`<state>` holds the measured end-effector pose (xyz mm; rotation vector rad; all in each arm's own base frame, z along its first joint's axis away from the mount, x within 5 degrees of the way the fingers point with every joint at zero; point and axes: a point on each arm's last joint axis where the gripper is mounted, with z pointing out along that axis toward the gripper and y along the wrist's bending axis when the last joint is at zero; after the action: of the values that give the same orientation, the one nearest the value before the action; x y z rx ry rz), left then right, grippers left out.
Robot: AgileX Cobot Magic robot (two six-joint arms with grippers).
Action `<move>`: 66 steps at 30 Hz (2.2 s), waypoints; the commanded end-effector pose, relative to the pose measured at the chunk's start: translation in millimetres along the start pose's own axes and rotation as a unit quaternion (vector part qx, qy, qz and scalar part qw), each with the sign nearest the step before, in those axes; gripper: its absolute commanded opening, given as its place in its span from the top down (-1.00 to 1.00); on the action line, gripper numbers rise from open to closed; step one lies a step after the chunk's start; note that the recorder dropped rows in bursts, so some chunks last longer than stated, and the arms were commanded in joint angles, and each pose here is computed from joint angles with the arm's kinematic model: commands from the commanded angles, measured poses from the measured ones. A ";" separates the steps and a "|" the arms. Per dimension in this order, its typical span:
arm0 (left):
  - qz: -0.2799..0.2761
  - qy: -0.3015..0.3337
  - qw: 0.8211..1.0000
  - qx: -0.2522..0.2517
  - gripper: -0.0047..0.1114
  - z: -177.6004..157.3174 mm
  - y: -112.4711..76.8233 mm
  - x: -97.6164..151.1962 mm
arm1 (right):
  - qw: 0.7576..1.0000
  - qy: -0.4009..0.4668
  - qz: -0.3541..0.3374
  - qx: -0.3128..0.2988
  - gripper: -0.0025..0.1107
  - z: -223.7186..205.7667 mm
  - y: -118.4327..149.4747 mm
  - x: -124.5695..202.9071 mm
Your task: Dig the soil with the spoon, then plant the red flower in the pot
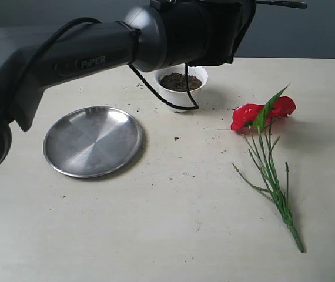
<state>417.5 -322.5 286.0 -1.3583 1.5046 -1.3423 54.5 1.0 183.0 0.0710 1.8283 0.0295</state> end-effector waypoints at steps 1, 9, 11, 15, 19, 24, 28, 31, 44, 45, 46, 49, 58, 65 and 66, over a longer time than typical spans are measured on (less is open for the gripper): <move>0.013 0.008 1.000 0.004 0.91 -2.6 -5.1 1.3 | 1.000 -0.003 0.001 0.002 0.97 0.0 -0.3 0.1; 0.337 0.009 0.941 0.003 0.91 -4.2 -6.9 1.3 | 1.000 -0.003 0.001 0.002 0.97 0.0 -0.3 0.1; 0.412 0.017 0.911 0.007 0.91 -4.6 -6.6 3.7 | 1.000 -0.003 0.001 0.002 0.97 0.0 -0.3 0.1; 0.477 0.019 0.879 0.009 0.91 -4.7 -6.6 4.2 | 1.000 -0.003 0.001 0.002 0.97 0.0 -0.3 0.1; 0.552 0.017 0.834 0.014 0.91 -6.4 -9.8 4.1 | 1.000 -0.003 0.001 0.002 0.97 0.0 -0.3 0.1; 0.614 0.007 0.789 0.018 0.91 -10.9 -17.9 2.5 | 1.000 -0.003 0.001 0.002 0.97 0.0 -0.3 0.1; 0.669 0.001 0.743 0.022 0.91 -14.6 -24.3 1.8 | 1.000 -0.003 0.001 0.002 0.97 0.0 -0.3 0.1; 0.699 -0.003 0.714 0.026 0.91 -17.7 -29.7 1.5 | 1.000 -0.003 0.001 0.002 0.97 0.0 -0.3 0.1; 0.748 0.005 0.664 -0.004 0.91 -28.9 -20.2 -14.9 | 1.000 -0.003 0.001 0.002 0.97 0.0 -0.3 0.1; 0.752 0.003 0.659 -0.006 0.91 -31.1 -22.1 -18.4 | 1.000 -0.003 0.001 0.002 0.97 0.0 -0.3 0.1; 0.753 0.002 0.658 -0.009 0.91 -33.5 -23.1 -21.8 | 1.000 -0.003 0.001 0.002 0.97 0.0 -0.3 0.1; 0.760 -0.008 0.649 -0.023 0.91 -40.4 -28.4 -36.1 | 1.000 -0.003 0.001 0.002 0.97 0.0 -0.3 0.1; 0.775 -0.056 0.622 -0.100 0.91 -64.2 -33.8 -88.1 | 1.000 -0.003 0.001 0.002 0.97 0.0 -0.3 0.1; 0.770 -0.050 0.626 -0.112 0.91 -76.4 -35.2 -127.0 | 1.000 -0.003 0.001 0.002 0.97 0.0 -0.3 0.1; 0.769 -0.052 0.626 -0.116 0.91 -78.4 -35.7 -133.5 | 1.000 -0.003 0.001 0.002 0.97 0.0 -0.3 0.1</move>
<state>383.6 -186.6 313.1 0.1198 1.8943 0.0909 54.5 1.0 183.0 0.0710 1.8283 0.0295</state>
